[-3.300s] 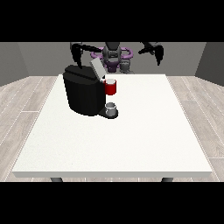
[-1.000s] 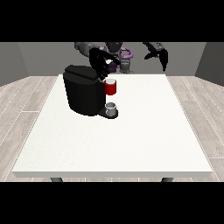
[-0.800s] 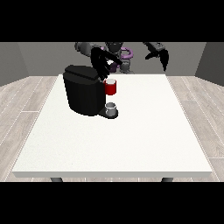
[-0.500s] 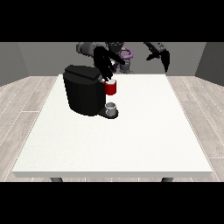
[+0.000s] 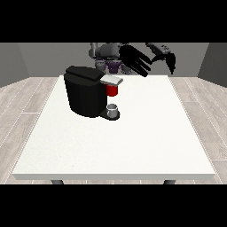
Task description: Insert the coffee pod into the coffee machine and close the lid
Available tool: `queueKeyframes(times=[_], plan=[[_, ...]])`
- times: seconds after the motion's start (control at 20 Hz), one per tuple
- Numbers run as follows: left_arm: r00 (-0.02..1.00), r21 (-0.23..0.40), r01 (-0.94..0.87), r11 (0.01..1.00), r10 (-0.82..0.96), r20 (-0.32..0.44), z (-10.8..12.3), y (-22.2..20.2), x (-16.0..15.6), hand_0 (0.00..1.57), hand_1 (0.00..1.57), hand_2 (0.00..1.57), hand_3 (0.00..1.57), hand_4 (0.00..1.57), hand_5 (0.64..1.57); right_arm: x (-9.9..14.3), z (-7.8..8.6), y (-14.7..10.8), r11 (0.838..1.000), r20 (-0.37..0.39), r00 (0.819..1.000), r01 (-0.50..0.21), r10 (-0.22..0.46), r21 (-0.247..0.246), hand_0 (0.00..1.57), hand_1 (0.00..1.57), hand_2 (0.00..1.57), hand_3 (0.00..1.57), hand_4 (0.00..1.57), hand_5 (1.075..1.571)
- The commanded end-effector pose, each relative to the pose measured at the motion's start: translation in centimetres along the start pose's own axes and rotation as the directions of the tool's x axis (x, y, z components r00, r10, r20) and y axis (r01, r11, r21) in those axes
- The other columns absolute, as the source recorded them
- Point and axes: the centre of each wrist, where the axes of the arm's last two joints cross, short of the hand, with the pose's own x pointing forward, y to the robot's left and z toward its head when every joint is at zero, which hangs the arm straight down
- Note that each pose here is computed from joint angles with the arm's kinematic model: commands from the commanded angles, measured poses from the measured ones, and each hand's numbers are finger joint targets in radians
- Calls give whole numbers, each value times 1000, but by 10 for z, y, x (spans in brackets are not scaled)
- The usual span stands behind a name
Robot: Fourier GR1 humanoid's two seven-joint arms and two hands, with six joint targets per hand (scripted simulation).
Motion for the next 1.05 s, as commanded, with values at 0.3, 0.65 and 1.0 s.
queueKeyframes(times=[0.3, 0.65, 1.0], plan=[[998, -14, 34, 999, -33, 49, -21, 6, 33, 0, 0, 0, 0, 341, 1571, 34, -11, 44, 990, 263, 959, 78, -107, 121, 0, 0, 0, 0, 101, 1571], [999, 30, -2, 1000, 3, -37, 11, -10, -2, 0, 0, 0, 0, 266, 1571, 16, 5, 104, 958, 300, 936, 106, -187, 266, 0, 0, 0, 0, 0, 1571], [991, 171, -35, 985, 56, -118, 52, 27, -33, 0, 0, 0, 0, 266, 1571, -11, 44, 171, 889, 293, 907, 158, -303, 429, 0, 0, 0, 0, 259, 1571]])
